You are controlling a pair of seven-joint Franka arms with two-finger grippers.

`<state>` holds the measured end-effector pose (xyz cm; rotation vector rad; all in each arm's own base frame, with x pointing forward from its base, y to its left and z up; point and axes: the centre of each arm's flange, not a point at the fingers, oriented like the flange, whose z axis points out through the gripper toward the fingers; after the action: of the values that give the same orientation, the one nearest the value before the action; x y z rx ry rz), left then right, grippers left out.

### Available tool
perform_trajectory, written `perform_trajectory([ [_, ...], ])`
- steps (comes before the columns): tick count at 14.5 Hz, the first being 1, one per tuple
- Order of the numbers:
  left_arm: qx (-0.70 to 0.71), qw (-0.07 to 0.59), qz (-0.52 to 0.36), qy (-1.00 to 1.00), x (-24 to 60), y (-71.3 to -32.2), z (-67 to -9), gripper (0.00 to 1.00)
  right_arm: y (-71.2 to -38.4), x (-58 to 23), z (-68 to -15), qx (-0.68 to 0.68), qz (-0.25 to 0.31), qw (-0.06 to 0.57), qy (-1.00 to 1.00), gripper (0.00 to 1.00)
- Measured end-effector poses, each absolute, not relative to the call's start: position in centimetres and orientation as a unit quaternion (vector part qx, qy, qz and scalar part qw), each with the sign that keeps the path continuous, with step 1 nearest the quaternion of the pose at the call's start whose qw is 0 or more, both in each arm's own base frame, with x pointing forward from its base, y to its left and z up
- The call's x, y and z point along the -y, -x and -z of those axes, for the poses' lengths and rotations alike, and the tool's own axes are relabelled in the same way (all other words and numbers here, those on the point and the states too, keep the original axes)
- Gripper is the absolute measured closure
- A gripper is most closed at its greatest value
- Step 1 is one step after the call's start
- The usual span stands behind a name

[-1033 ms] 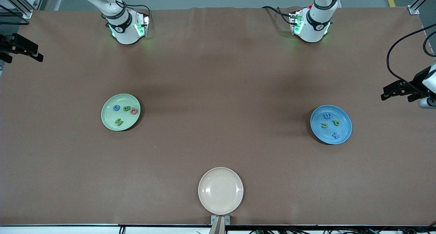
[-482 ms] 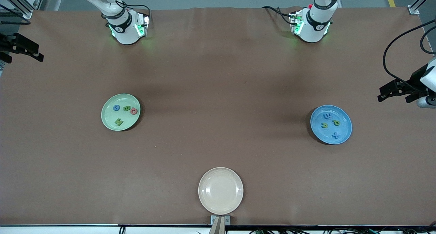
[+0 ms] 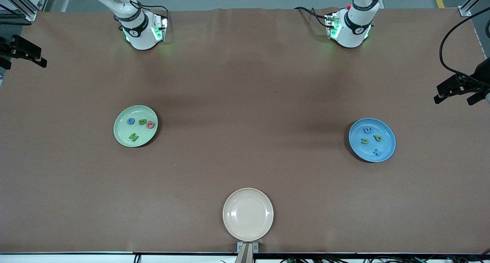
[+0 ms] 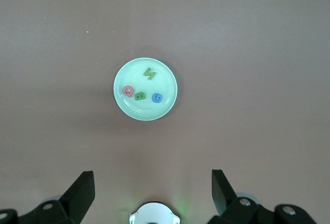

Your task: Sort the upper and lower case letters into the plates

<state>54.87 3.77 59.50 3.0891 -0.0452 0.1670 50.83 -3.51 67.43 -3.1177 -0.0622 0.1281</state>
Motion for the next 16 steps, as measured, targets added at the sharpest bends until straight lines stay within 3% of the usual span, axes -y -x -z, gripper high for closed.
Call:
perform_trajectory([
  [8, -0.004, 0.029, -0.04, -0.999, -0.5, -52.5, -65.1, 0.0, -50.6, 3.6, -67.5, 0.01, -0.043, 0.011, 0.999, 0.0],
  [16, -0.003, 0.029, -0.004, -1.0, -0.4, -51.5, -65.2, 0.0, -50.7, 3.4, -67.5, 0.01, -0.042, 0.022, 0.999, 0.0],
])
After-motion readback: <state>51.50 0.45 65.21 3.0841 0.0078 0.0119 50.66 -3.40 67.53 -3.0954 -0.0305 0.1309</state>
